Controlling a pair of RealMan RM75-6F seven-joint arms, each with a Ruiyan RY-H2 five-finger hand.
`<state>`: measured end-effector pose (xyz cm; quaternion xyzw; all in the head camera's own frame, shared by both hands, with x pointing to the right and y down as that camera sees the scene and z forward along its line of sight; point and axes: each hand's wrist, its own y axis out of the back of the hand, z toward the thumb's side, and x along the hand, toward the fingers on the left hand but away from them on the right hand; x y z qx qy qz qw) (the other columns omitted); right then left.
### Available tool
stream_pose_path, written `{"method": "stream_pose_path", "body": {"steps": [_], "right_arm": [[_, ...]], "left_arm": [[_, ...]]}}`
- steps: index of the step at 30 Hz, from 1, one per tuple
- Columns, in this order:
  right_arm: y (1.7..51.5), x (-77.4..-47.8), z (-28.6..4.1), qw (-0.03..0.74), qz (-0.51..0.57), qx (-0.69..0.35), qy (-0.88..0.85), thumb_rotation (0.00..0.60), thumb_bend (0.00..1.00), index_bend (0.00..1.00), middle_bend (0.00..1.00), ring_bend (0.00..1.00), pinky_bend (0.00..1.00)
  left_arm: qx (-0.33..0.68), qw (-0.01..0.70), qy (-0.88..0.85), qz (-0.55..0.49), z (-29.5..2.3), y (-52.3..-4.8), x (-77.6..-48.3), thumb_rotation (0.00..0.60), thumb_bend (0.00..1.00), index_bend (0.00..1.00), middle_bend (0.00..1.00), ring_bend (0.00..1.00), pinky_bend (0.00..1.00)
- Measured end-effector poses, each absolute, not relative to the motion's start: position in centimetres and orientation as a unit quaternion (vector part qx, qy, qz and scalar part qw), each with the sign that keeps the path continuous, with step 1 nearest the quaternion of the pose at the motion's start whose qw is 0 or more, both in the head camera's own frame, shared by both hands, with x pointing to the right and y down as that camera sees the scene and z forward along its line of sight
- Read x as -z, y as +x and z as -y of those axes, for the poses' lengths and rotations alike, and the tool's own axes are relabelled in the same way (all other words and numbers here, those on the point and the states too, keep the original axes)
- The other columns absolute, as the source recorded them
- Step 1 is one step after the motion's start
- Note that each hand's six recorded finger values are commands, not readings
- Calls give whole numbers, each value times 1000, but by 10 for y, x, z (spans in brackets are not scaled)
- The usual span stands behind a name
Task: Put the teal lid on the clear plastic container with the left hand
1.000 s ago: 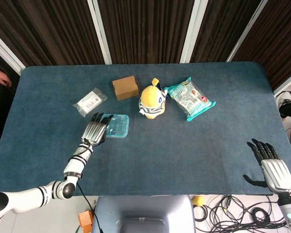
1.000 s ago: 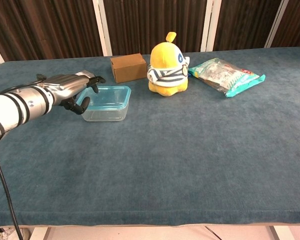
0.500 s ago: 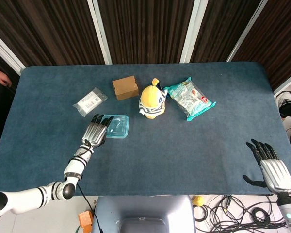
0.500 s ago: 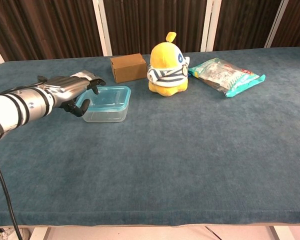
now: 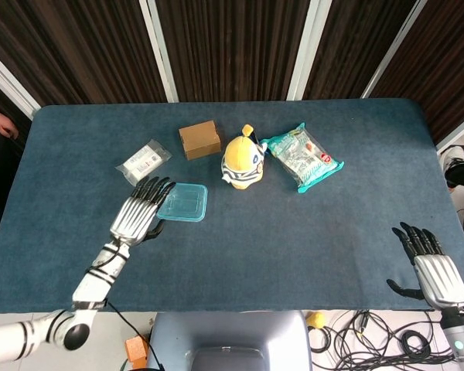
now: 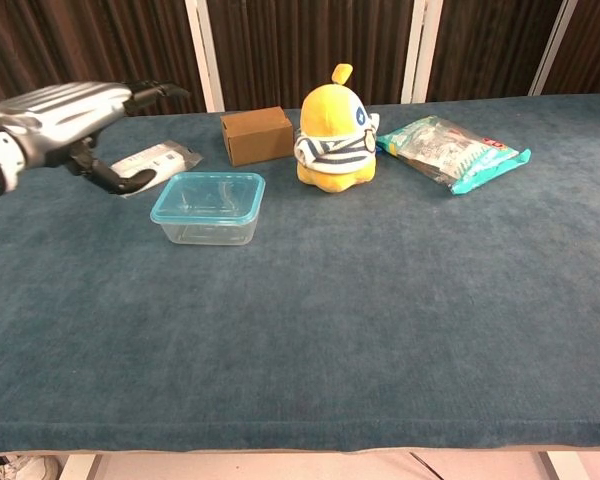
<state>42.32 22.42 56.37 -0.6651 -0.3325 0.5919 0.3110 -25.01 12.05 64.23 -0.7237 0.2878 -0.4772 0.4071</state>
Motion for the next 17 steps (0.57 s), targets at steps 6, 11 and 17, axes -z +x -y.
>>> {"method": "stream_pose_path", "body": {"steps": [6,11,17], "right_arm": [[413,-570,-231,325,313,-598,-663,600,133,0,0,0,12],[399,-576,-237,337,296,-597,-665,600,133,0,0,0,13],[392,-578,-239,342,297,-597,-663,600,133,0,0,0,12]], "left_arm": [[495,401,-719,-280,-200,-322,-609,600,365,0,0,0,0],[519,388,-691,-320,-255,-380,-592,600,360,0,0,0,0],[523,414,-663,-341,-276,-407,-581,600,356,0,0,0,0]]}}
